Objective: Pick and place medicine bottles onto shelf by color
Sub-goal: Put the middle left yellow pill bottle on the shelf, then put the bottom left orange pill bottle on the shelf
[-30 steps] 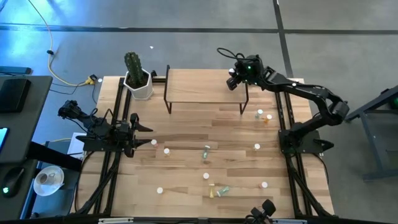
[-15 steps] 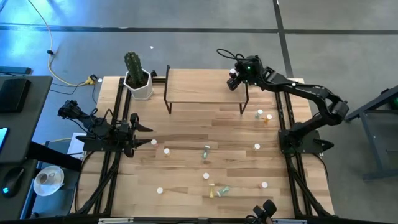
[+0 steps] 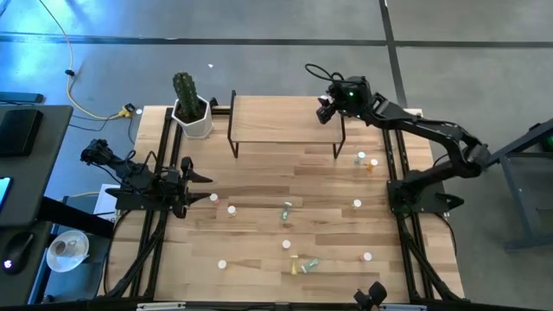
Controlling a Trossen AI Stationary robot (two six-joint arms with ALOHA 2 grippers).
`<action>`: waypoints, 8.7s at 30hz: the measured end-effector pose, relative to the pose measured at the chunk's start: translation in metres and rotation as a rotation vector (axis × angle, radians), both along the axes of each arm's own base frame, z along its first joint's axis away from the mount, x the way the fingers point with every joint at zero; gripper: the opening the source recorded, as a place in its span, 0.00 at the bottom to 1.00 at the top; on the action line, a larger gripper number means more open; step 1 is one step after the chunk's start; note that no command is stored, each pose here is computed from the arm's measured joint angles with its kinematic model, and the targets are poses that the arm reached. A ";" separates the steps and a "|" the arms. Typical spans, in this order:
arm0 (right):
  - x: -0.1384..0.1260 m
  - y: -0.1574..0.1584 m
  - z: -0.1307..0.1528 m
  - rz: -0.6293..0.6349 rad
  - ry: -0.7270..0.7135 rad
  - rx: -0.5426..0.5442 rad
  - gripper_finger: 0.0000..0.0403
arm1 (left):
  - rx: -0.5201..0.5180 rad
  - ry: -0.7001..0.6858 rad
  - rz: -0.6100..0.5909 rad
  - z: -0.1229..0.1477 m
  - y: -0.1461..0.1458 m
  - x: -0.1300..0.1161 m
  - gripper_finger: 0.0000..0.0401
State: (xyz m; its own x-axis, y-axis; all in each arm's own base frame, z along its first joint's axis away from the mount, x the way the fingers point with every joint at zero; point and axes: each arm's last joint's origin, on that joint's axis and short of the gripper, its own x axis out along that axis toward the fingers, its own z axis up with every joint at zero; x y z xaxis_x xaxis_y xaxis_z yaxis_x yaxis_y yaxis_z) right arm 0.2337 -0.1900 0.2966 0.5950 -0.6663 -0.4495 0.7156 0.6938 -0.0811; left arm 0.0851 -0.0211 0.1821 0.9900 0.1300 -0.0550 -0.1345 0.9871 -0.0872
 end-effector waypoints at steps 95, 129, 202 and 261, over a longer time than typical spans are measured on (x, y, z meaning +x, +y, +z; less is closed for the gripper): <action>0.013 0.158 0.037 0.433 -0.095 0.094 0.45 | -0.078 0.905 -0.129 -0.027 -0.004 0.122 0.50; 0.013 0.158 0.036 0.432 -0.087 0.096 0.45 | 0.051 0.808 -0.157 0.023 0.010 0.148 0.30; 0.031 0.153 0.016 0.348 0.015 0.049 0.45 | -0.268 1.019 0.401 0.135 0.313 0.157 0.30; 0.031 0.154 0.017 0.369 0.010 0.060 0.45 | -0.251 1.012 0.427 0.174 0.303 0.150 0.50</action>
State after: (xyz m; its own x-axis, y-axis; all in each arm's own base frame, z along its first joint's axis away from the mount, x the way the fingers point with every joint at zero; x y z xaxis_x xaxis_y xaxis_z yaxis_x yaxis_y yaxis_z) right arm 0.2651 -0.0364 0.3133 0.7858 -0.3796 -0.4883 0.4155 0.9088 -0.0378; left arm 0.2356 0.2818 0.3560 0.3522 0.3200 -0.8795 -0.5788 0.8130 0.0640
